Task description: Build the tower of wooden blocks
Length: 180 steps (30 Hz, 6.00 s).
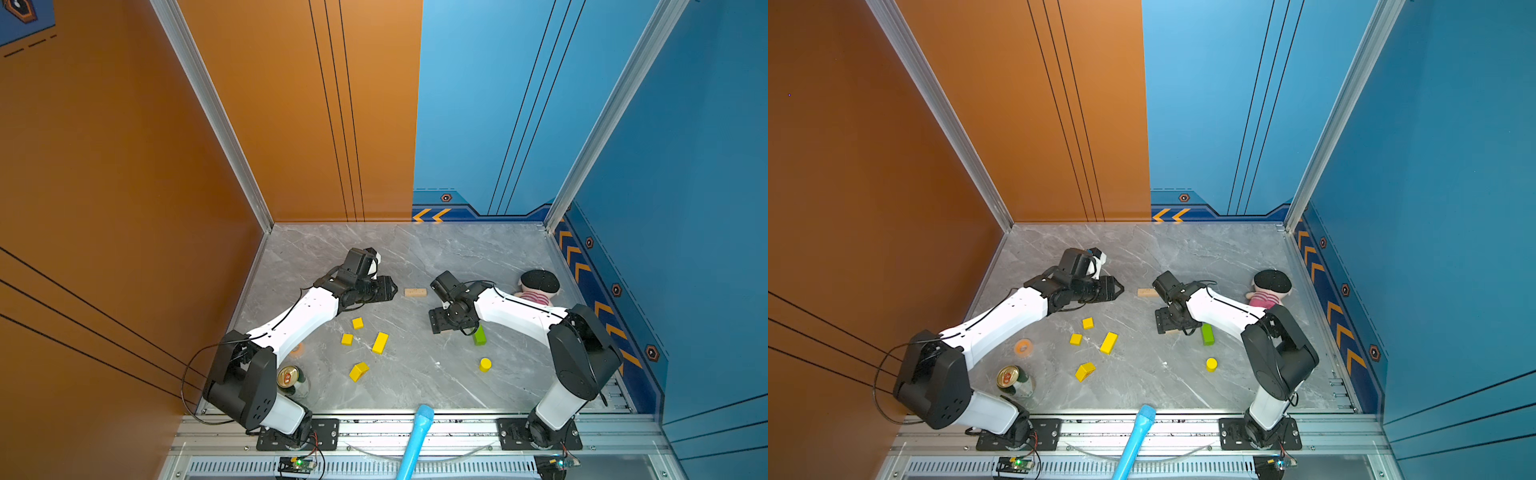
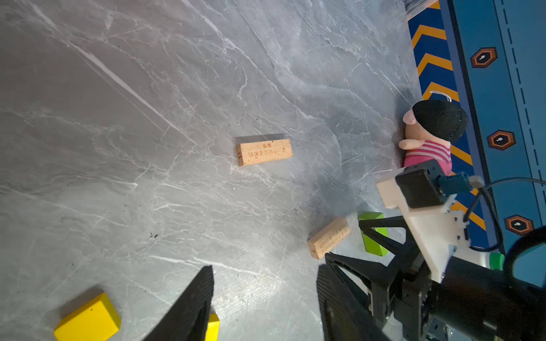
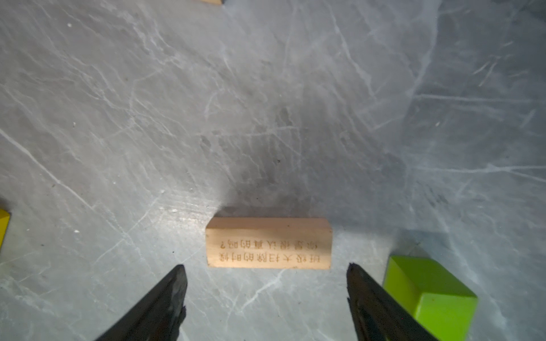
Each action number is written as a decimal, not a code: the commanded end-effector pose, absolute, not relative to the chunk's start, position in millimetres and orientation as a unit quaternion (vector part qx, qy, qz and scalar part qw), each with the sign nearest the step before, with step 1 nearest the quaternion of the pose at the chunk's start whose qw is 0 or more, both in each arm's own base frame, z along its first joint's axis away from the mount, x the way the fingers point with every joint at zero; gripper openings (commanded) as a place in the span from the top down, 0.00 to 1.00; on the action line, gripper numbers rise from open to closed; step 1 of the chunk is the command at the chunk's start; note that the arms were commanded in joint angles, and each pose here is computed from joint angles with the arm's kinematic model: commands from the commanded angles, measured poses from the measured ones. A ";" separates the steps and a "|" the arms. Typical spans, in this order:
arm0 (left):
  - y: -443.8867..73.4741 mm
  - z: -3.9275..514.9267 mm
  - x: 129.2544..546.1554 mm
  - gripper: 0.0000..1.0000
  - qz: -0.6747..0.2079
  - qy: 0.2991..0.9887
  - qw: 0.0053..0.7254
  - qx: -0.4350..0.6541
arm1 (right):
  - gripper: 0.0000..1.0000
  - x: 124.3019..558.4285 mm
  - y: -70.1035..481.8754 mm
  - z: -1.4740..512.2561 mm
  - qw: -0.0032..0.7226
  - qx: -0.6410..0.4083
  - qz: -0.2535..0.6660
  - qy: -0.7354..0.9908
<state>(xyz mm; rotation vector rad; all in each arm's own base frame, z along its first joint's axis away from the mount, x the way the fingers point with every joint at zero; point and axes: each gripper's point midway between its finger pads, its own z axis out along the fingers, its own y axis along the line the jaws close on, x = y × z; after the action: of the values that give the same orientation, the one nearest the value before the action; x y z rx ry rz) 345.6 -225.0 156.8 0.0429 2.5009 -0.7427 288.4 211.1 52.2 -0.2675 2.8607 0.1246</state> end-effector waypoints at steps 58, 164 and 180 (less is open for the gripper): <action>-224.2 145.3 331.8 0.44 -0.257 0.932 0.254 0.038 | 0.26 276.4 219.1 18.9 0.110 -0.072 0.004 0.991; -164.7 169.7 308.8 0.43 -0.218 0.928 0.302 0.021 | 0.04 370.4 268.8 -19.0 0.101 0.006 -0.056 0.993; -164.6 170.4 308.2 0.43 -0.219 0.927 0.303 0.021 | 0.02 364.6 279.8 -22.1 0.083 0.006 0.041 0.996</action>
<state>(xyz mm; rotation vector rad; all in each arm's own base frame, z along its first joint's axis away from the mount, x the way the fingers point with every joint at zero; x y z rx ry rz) 311.0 -171.9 170.3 0.0518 2.4574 -0.6112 394.0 292.5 23.2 0.0103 2.7958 0.0985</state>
